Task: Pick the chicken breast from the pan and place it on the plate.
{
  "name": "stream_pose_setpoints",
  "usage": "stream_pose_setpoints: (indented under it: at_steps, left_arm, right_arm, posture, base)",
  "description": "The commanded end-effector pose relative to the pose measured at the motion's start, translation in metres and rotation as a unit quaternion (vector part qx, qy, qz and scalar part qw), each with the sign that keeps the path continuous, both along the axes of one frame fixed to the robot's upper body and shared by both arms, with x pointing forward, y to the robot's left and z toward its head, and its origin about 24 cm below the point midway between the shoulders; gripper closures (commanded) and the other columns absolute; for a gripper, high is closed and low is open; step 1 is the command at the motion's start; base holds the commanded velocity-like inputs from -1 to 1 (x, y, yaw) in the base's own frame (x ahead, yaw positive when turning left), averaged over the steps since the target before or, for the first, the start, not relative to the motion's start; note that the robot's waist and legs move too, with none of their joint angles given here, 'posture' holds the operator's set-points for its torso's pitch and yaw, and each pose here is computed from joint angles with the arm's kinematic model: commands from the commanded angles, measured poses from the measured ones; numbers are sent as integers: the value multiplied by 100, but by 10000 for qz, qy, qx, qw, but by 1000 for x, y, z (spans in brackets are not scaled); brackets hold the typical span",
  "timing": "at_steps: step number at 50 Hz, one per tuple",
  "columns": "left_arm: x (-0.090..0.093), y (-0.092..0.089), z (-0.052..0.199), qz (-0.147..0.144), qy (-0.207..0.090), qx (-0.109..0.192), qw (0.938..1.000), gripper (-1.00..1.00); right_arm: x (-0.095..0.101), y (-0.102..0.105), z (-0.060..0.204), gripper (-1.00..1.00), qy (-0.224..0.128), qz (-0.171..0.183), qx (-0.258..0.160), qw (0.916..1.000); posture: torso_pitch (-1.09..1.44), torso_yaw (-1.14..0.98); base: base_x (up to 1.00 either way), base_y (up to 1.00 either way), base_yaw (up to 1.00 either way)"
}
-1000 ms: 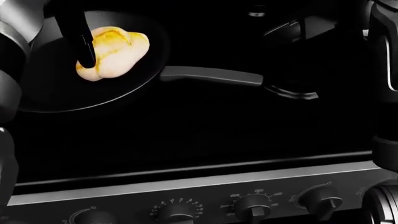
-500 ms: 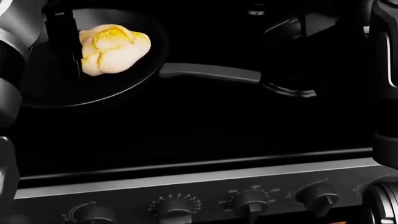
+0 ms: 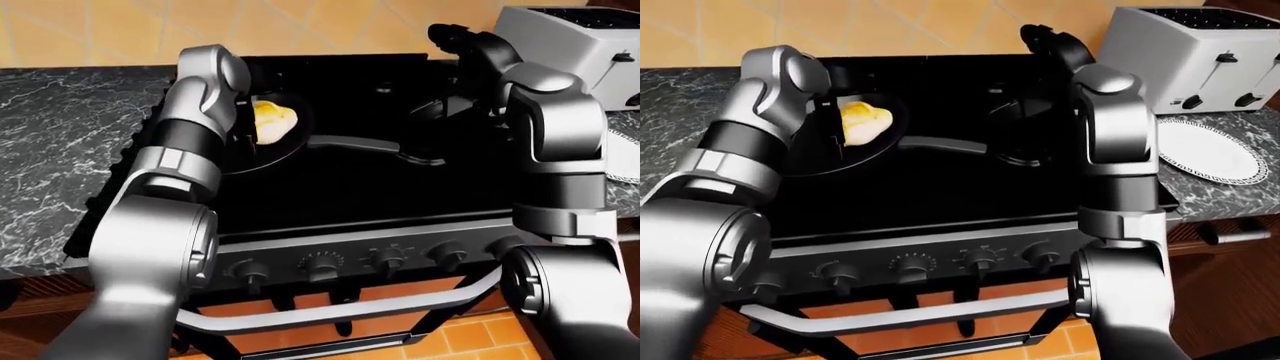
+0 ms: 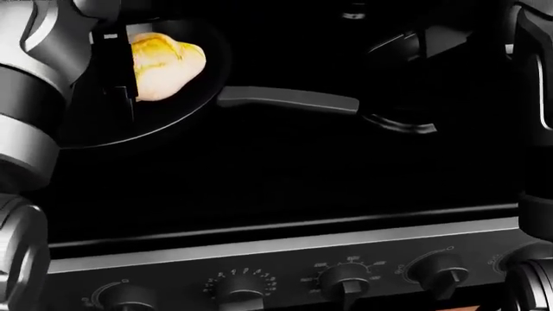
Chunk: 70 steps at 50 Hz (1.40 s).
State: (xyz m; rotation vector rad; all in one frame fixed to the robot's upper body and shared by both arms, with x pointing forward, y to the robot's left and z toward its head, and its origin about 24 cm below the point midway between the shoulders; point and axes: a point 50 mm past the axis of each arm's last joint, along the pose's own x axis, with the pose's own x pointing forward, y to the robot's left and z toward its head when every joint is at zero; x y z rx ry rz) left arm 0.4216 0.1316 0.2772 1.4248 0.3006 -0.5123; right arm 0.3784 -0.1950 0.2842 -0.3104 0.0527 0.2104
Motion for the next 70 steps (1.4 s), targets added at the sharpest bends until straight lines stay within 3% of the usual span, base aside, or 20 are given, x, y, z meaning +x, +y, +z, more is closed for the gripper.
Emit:
stream_pose_setpoints:
  at_steps: [1,3,4,17,19,21,23,25,27,37,43,61,70]
  left_arm:
    - [-3,-3,24,-53,-422,-1,9991,-4]
    - [-3,-3,25,-48,-419,-4,9991,80]
    - [-3,-2,26,-42,-416,-12,9991,100]
    - [-5,-1,31,57,-343,-93,9994,100]
    - [-5,-3,36,-23,-477,-230,9986,100]
    - [-6,-10,59,-153,-1127,-669,9913,100]
    - [-9,-15,84,-208,-1773,-1104,9777,100]
    - [-15,-17,107,-258,-2226,-1462,9635,100]
    - [-19,-16,121,-259,-2414,-1655,9558,100]
    - [-38,-3,164,-224,-2779,-1793,9434,100]
    - [-42,-1,170,-240,-2807,-1790,9427,100]
    - [-38,-6,159,-321,-2623,-1634,9505,100]
    - [-39,-7,161,-339,-2626,-1649,9501,100]
  right_arm:
    - [-6,0,25,-100,-504,16,-54,9987]
    - [-6,0,25,-100,-504,19,-51,9987]
    - [-6,0,25,-100,-503,20,-54,9987]
    - [-6,2,28,-100,-513,30,-82,9986]
    - [-7,1,28,-100,-519,29,-80,9986]
    - [-7,1,28,-100,-521,23,-77,9986]
    - [-7,1,28,-100,-526,24,-76,9986]
    - [-8,1,28,-100,-528,22,-74,9986]
    - [-8,0,29,-100,-534,17,-73,9985]
    - [-9,-3,27,-100,-536,-84,-59,9985]
    - [-9,-2,29,-100,-552,-83,-112,9984]
    - [-8,-2,26,-100,-502,-77,-163,9986]
    - [-8,-2,25,-100,-504,-69,-151,9986]
  posture:
    - [0,0]
    - [0,0]
    - [0,0]
    - [0,0]
    - [0,0]
    - [0,0]
    - [0,0]
    - [0,0]
    - [0,0]
    - [0,0]
    - [0,0]
    - [0,0]
    - [0,0]
  base:
    - [0,0,0]
    - [0,0,0]
    - [0,0,0]
    - [0,0,0]
    - [0,0,0]
    - [0,0,0]
    - [0,0,0]
    - [0,0,0]
    - [0,0,0]
    - [0,0,0]
    - [0,0,0]
    - [0,-28,0]
    - [0,-28,0]
